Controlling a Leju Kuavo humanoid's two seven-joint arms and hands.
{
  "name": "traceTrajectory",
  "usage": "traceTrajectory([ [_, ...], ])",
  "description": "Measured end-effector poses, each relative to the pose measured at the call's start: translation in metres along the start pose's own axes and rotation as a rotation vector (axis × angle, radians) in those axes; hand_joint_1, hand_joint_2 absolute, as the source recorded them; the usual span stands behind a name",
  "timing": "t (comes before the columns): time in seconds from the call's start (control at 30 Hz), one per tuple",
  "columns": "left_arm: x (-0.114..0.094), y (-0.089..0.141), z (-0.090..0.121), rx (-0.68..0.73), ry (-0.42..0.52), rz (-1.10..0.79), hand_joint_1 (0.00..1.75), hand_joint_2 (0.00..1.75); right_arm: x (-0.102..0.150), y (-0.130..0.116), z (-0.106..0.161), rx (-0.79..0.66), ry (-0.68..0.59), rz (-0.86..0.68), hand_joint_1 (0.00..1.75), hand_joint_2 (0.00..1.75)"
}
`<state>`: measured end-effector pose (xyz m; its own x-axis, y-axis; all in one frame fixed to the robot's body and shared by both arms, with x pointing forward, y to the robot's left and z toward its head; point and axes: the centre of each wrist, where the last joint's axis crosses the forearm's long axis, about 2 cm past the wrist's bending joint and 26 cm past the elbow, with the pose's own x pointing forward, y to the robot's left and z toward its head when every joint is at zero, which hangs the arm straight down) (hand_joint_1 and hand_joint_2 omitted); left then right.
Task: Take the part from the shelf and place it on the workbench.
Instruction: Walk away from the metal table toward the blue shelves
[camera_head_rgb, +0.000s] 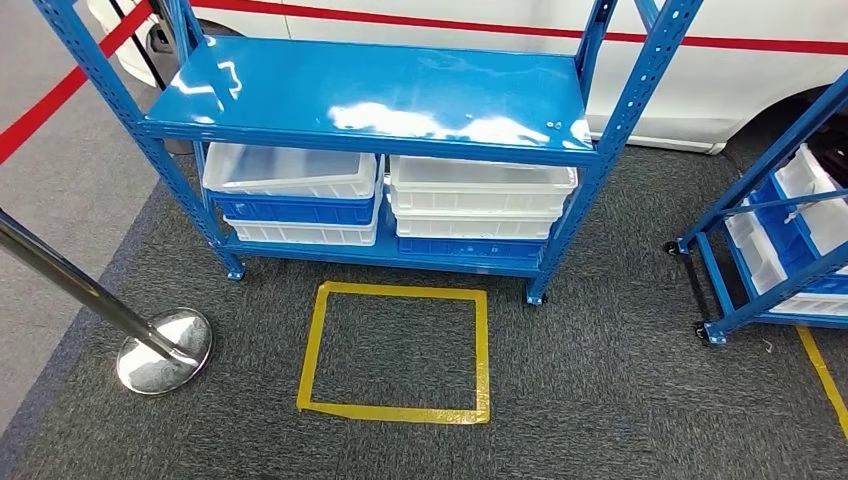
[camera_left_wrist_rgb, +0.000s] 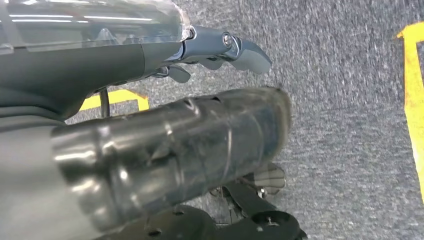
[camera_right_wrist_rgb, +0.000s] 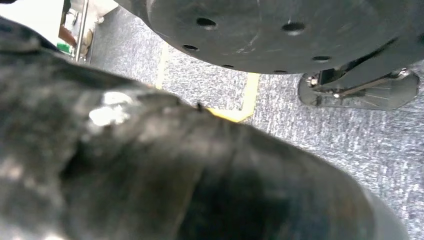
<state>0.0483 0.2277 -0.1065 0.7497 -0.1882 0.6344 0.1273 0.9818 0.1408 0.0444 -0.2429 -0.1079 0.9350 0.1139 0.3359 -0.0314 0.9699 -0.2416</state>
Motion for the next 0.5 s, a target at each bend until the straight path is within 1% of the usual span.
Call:
traceTrajectory([
  [0.07,0.0011,-0.0008,-0.0003,0.019,0.012,-0.01,0.0,0.0,-0.0003,0.0001,0.0001,0.001,0.002,0.0,0.0,0.0],
  [0.2,0.002,-0.0039,0.0005,0.059,0.035,-0.04,0.0,1.75,-0.0014,0.0001,0.0003,0.007,0.019,-0.002,0.0,0.0],
  [0.4,0.0073,-0.0077,-0.0014,0.061,0.024,-0.053,0.0,1.75,-0.0013,0.0003,0.0004,0.006,0.056,-0.007,0.0,0.0],
  [0.5,0.0081,-0.008,-0.0018,0.057,0.022,-0.057,0.0,1.75,-0.0013,0.0002,0.0004,0.001,0.076,-0.001,0.0,1.31],
])
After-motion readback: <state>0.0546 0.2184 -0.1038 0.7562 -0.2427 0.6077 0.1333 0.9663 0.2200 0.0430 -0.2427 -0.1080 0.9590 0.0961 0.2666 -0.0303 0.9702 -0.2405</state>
